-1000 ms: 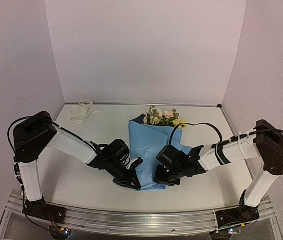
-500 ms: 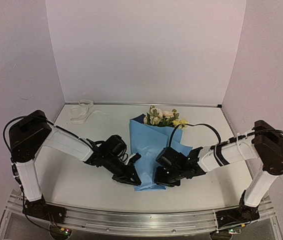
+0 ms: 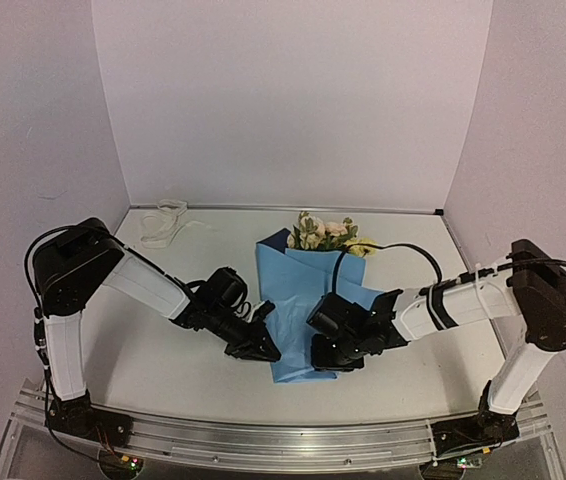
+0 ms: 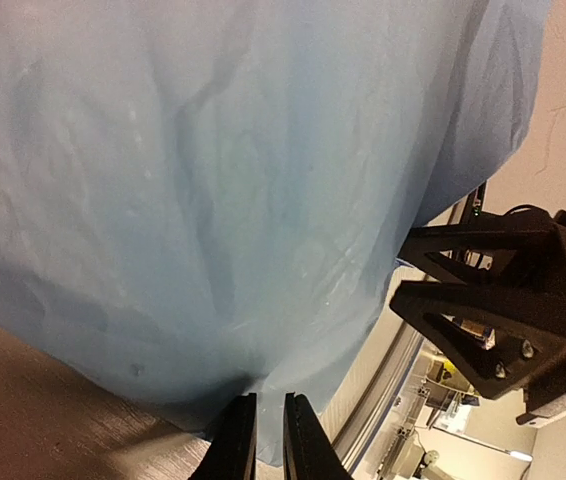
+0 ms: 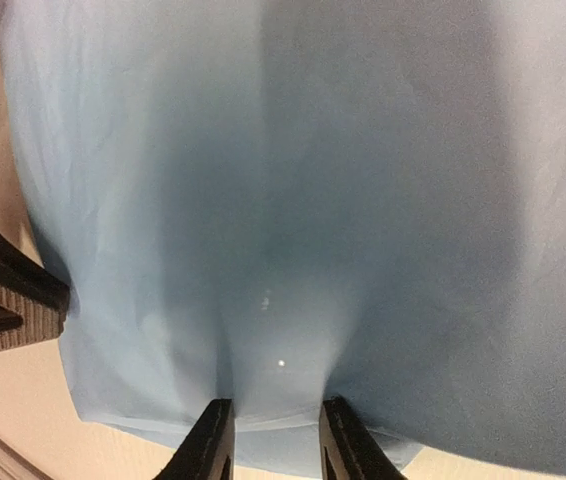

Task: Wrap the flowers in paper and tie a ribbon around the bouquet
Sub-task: Press the fold line on the 2/3-folded wrapping paper.

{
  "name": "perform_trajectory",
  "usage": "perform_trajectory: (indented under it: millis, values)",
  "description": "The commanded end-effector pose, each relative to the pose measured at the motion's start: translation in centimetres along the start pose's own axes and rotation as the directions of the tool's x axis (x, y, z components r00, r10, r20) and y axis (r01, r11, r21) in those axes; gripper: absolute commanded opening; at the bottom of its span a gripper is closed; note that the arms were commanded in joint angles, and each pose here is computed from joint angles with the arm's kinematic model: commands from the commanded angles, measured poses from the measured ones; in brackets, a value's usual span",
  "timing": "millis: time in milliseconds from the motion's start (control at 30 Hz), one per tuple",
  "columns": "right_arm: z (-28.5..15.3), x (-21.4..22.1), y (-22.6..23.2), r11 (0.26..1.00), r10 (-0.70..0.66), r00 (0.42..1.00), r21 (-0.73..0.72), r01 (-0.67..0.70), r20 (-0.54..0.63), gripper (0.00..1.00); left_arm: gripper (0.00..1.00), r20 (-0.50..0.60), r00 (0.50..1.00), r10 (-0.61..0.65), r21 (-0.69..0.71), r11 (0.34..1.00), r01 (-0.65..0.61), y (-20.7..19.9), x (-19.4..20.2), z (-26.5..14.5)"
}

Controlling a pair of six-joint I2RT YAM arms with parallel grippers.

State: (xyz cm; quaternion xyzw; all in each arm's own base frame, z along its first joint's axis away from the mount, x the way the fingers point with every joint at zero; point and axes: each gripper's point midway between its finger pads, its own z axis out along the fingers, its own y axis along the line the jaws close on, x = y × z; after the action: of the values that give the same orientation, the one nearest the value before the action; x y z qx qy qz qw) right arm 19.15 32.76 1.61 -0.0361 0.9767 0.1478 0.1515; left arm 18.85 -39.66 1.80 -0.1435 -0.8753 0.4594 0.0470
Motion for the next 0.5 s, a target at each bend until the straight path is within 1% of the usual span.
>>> perform_trajectory:
  millis: [0, 67, 200, 467]
  values:
    - [-1.7, -1.5, 2.3, 0.989, -0.142, 0.989, 0.042, 0.141, 0.047, 0.35, 0.12, 0.011, 1.0, 0.009, 0.008, 1.0, -0.009, -0.3, -0.5, -0.1]
    - [-1.6, -1.5, 3.2, 0.983, -0.179, 0.983, 0.051, 0.177, 0.036, 0.36, 0.12, 0.013, 1.0, 0.013, 0.01, 1.0, -0.013, -0.5, -0.6, -0.2]
    - [-0.9, -0.9, 4.0, 0.977, -0.209, 0.978, 0.056, 0.208, 0.005, 0.33, 0.12, 0.017, 1.0, 0.019, 0.011, 1.0, -0.019, -0.9, -0.7, -0.4]
    - [1.2, 1.0, 3.0, 0.968, -0.226, 0.973, 0.101, 0.23, -0.049, 0.32, 0.13, 0.033, 0.999, 0.025, 0.041, 0.999, -0.026, -2.2, -1.4, -1.1]
